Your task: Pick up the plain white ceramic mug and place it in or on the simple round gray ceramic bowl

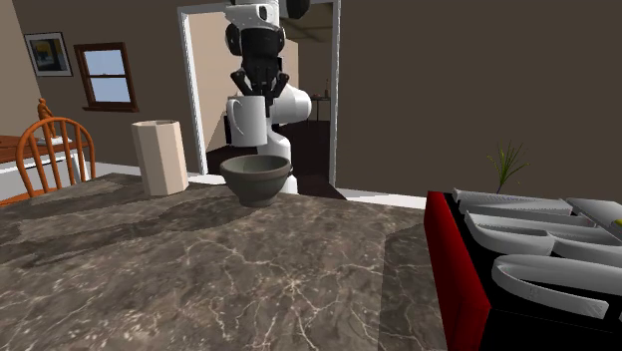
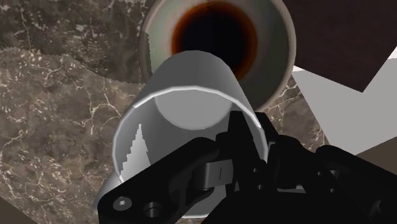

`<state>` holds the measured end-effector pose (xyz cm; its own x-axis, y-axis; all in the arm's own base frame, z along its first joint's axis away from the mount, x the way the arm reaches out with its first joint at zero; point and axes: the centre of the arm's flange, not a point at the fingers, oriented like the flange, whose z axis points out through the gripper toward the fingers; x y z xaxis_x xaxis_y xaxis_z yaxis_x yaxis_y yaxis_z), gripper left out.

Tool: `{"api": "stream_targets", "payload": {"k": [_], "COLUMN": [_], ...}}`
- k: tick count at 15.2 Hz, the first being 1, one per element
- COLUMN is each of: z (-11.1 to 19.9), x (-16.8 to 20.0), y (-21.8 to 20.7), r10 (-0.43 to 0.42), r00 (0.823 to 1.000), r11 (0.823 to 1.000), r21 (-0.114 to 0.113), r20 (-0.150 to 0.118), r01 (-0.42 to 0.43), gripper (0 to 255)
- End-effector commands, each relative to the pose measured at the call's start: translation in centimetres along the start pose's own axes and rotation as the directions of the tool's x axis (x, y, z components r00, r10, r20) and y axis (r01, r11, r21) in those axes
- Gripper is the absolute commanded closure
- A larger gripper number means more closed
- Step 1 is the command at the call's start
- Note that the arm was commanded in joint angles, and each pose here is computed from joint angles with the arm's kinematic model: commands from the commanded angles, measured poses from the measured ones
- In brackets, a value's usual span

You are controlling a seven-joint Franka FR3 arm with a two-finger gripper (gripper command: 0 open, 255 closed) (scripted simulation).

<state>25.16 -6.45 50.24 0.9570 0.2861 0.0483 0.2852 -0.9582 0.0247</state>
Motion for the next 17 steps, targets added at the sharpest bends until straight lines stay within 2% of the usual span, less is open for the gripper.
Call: {"api": "stream_targets", "payload": {"k": [1,8,15,16,17], "z": [1.2,4.8,4.8,4.8,4.8], "x": [-0.1,-0.3,-0.3,-0.3,-0.3], "y": [-0.1,-0.2,-0.2,-0.2,-0.2], "r10": [0.0,0.0,0.0,0.0,0.0], "r00": [1.0,1.0,1.0,1.0,1.0], "r11": [1.0,1.0,1.0,1.0,1.0], "r21": [0.0,0.0,0.0,0.0,0.0], "r20": [-0.001,-0.001,-0.001,-0.001,-0.001], "r01": [0.0,0.0,0.0,0.0,0.0], "gripper": [255,255,255,0,0]}}
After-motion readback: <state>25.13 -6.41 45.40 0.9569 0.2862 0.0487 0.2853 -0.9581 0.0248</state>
